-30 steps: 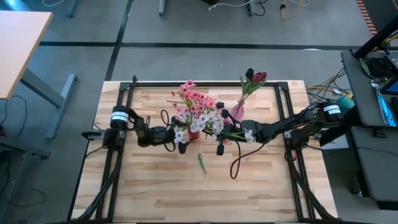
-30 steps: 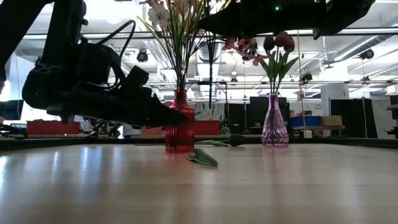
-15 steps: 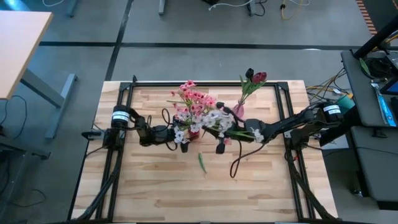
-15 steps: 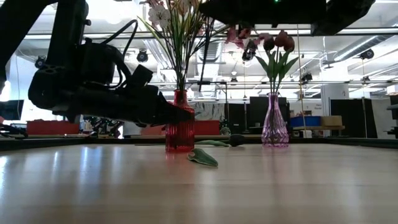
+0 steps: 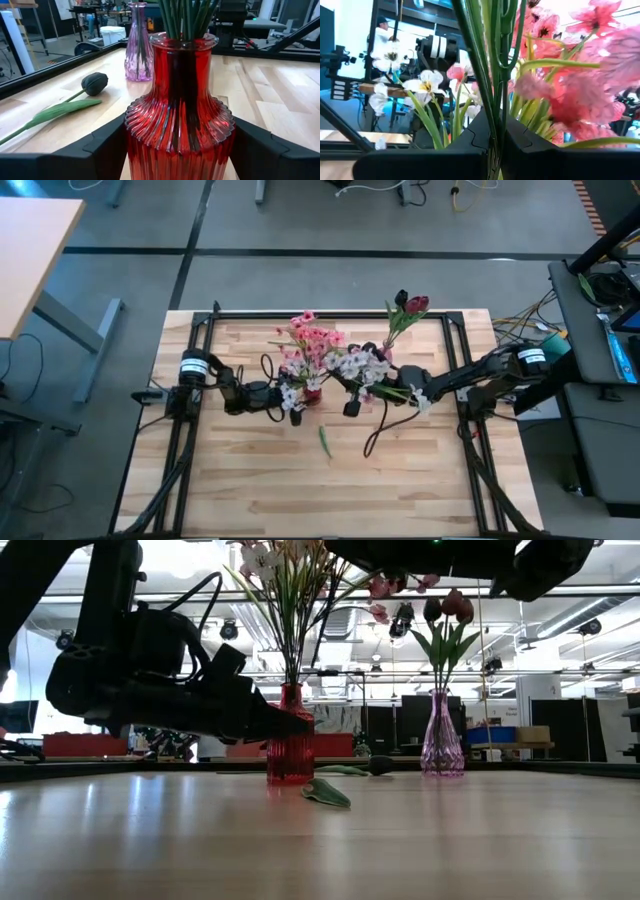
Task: Sort flowers into vase by color
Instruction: Put the white flowers into the red vase
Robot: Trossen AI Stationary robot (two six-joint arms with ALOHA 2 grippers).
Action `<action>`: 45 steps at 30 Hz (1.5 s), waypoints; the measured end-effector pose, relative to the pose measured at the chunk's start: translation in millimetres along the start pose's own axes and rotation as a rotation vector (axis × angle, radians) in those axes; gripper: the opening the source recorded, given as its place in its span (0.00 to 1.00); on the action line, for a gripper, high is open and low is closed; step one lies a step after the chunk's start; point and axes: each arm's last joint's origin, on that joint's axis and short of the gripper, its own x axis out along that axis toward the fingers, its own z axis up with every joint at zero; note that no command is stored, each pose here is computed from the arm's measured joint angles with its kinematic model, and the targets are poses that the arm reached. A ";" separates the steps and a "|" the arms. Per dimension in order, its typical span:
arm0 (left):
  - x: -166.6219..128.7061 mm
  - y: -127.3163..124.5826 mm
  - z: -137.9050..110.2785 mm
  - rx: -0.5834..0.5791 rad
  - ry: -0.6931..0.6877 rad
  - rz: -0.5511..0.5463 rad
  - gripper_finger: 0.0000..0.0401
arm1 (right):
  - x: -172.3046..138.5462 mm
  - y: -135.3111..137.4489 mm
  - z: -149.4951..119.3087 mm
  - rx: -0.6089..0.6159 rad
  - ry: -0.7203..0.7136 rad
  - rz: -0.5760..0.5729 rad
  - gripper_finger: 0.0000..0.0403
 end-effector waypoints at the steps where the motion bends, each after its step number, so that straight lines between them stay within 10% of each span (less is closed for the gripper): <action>1: 0.0 0.0 0.0 -0.001 0.000 0.000 0.69 | 0.7 0.1 -1.7 -0.009 -0.005 -0.002 0.03; 45: -1.0 -0.7 -0.7 -0.015 0.005 -0.027 0.69 | 45.9 25.2 -47.5 -0.047 0.303 0.062 0.03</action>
